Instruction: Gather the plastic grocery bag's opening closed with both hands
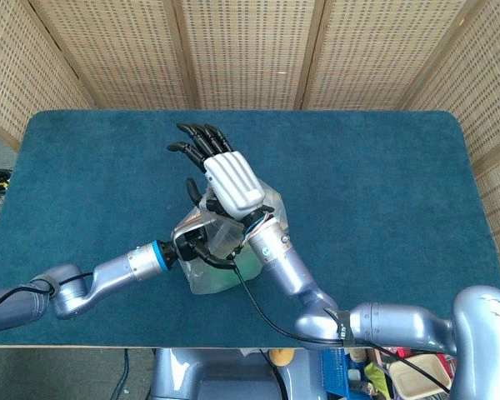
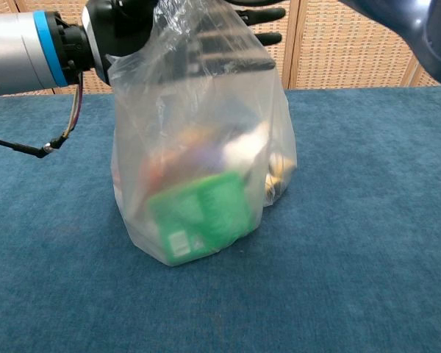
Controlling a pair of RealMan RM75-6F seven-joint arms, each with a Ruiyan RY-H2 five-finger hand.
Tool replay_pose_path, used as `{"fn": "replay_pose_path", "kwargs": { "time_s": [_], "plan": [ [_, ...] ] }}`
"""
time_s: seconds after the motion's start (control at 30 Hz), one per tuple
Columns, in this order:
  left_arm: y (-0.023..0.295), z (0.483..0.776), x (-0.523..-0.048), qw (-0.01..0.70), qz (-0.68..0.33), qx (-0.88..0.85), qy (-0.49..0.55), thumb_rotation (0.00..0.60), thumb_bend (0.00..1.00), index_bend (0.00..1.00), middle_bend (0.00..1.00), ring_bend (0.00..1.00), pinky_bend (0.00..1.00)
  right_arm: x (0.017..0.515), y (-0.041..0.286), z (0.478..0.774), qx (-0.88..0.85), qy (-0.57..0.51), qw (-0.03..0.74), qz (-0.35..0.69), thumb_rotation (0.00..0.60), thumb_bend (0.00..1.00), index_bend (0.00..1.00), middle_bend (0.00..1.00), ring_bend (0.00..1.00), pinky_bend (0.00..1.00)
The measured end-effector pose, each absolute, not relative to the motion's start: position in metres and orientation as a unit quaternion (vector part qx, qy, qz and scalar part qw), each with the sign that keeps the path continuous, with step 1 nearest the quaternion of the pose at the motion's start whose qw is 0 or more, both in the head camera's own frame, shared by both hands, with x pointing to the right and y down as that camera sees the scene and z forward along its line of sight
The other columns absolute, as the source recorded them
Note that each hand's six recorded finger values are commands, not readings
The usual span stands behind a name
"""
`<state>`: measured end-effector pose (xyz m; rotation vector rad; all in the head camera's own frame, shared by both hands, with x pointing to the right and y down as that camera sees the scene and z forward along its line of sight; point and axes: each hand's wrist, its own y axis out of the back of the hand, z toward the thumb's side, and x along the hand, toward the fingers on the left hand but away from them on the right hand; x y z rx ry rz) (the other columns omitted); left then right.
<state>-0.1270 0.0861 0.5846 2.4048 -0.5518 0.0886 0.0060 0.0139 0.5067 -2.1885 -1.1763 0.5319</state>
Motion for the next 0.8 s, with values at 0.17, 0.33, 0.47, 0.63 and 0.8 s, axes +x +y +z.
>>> {"fn": "replay_pose_path", "kwargs": {
  "time_s": [0.17, 0.33, 0.47, 0.63, 0.8],
  "plan": [
    [0.090, 0.586, -0.124, 0.325, 0.039, 0.921, -0.210, 0.600, 0.07, 0.12, 0.07, 0.14, 0.17, 0.008, 0.009, 0.506, -0.816, -0.450, 0.300, 0.203, 0.600, 0.64, 0.21, 0.09, 0.00, 0.00],
    [0.090, 0.585, -0.121, 0.319, 0.041, 0.923, -0.212, 0.600, 0.06, 0.12, 0.07, 0.14, 0.16, 0.008, 0.009, 0.506, -0.818, -0.449, 0.297, 0.203, 0.600, 0.64, 0.21, 0.09, 0.00, 0.00],
    [0.086, 0.585, -0.117, 0.315, 0.043, 0.922, -0.220, 0.600, 0.07, 0.12, 0.07, 0.14, 0.16, 0.006, 0.013, 0.504, -0.822, -0.443, 0.297, 0.197, 0.600, 0.63, 0.21, 0.09, 0.00, 0.00],
    [0.079, 0.582, -0.105, 0.309, 0.039, 0.923, -0.226, 0.600, 0.05, 0.12, 0.07, 0.14, 0.15, -0.001, 0.021, 0.497, -0.831, -0.429, 0.302, 0.185, 0.600, 0.63, 0.21, 0.10, 0.00, 0.00],
    [0.077, 0.579, -0.093, 0.298, 0.038, 0.926, -0.230, 0.600, 0.05, 0.12, 0.07, 0.14, 0.14, -0.004, 0.025, 0.493, -0.833, -0.421, 0.310, 0.181, 0.600, 0.32, 0.15, 0.09, 0.00, 0.00]
  ]
}}
